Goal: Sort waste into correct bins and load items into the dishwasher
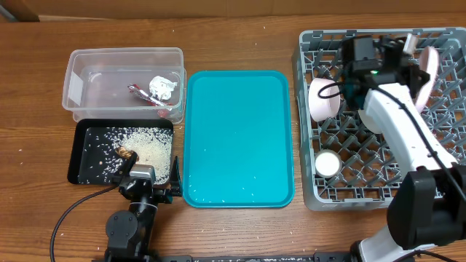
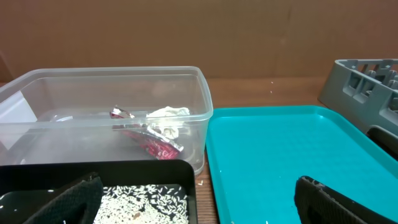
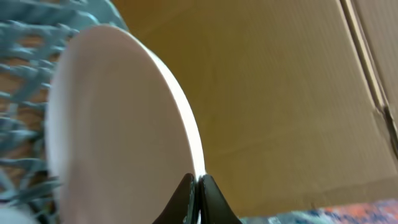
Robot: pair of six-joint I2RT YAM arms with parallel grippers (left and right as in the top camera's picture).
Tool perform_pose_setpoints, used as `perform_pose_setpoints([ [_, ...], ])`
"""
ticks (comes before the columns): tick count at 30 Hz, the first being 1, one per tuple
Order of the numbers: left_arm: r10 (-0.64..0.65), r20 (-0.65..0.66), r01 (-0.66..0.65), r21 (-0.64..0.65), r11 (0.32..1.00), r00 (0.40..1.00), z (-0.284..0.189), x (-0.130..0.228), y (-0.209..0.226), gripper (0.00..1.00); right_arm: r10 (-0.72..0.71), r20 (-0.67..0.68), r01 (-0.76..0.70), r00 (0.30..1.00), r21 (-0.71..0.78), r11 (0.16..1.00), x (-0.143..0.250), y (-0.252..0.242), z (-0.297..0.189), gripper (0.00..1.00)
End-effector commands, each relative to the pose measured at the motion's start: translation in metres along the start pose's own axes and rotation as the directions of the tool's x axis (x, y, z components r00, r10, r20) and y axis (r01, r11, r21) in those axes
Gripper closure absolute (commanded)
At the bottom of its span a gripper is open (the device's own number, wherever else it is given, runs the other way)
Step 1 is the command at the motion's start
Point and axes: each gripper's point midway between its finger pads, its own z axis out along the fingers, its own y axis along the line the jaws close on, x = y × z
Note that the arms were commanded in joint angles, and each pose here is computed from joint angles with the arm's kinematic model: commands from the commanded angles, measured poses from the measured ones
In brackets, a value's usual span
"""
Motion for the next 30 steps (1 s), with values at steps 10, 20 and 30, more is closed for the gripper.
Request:
perform_pose_setpoints([
  [10,0.022,0.001,-0.022,0.002,1.0,1.0,0.001,0.003,-0.001,0.0,0.146,0.075,-0.138,0.986,-0.1,0.985,-0.024,-0.001,-0.028,0.6],
  [20,0.022,0.001,-0.022,0.002,1.0,1.0,0.001,0.003,-0.001,0.0,0.423,0.23,-0.293,0.876,-0.443,0.847,-0.055,-0.053,-0.137,0.28],
  [30,0.022,0.001,-0.022,0.002,1.0,1.0,0.001,0.003,-0.001,0.0,0.505,0.161,0.044,0.848,-0.971,0.235,0.014,-0.072,-0.325,0.0],
])
